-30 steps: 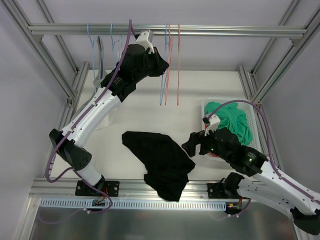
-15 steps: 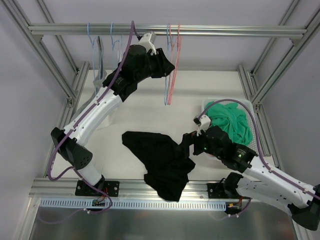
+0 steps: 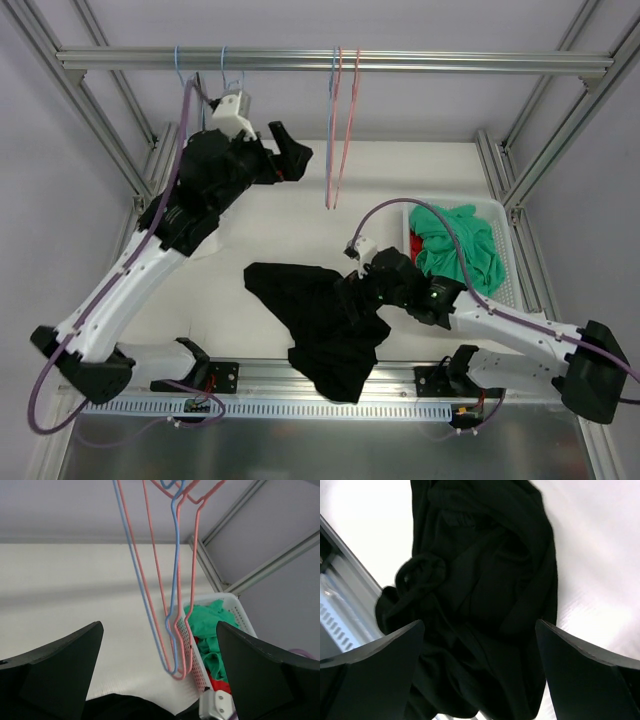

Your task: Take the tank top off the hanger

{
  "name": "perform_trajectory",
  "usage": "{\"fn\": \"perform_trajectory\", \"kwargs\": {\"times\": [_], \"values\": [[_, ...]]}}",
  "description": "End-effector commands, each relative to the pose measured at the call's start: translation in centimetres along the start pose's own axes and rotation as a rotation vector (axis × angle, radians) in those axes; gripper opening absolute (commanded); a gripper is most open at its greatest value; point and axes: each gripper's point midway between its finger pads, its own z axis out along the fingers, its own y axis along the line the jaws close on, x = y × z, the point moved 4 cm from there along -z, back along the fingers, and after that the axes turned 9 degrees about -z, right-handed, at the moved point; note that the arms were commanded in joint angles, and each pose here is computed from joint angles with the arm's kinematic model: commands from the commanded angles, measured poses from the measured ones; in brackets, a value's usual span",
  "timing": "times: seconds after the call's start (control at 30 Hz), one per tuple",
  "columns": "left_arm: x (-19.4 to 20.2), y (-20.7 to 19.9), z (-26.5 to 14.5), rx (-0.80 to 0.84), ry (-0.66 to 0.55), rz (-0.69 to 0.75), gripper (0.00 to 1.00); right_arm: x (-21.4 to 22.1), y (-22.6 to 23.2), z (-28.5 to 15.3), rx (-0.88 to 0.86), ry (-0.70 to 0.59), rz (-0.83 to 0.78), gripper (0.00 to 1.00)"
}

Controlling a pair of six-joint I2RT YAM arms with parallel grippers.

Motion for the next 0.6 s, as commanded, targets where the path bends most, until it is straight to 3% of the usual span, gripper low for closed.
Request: {"fn": "perform_trajectory", "kwargs": {"times": [0.0, 0.23, 0.43, 0.57], "values": [[-0.9, 1.5, -4.1, -0.024, -0.098, 0.021, 0.99, -1.7, 1.7, 2.1, -0.073, -0.035, -0.127, 1.00], [4.0, 5.6, -9.8, -0.022, -0.072, 0.013, 0.99, 0.6, 3.1, 5.3, -0.092, 0.127, -0.357, 1.00], [7.1, 7.4, -13.3, 0.012, -0.008, 0.044, 0.99, 0.6, 5.5, 3.4, -0.241, 0.063, -0.413, 0.99], [8.8, 8.6, -14.6, 0.001, 0.043, 0.054, 0.99, 1.7, 7.0, 2.5, -0.344, 0.093, -0.426, 1.00]]}}
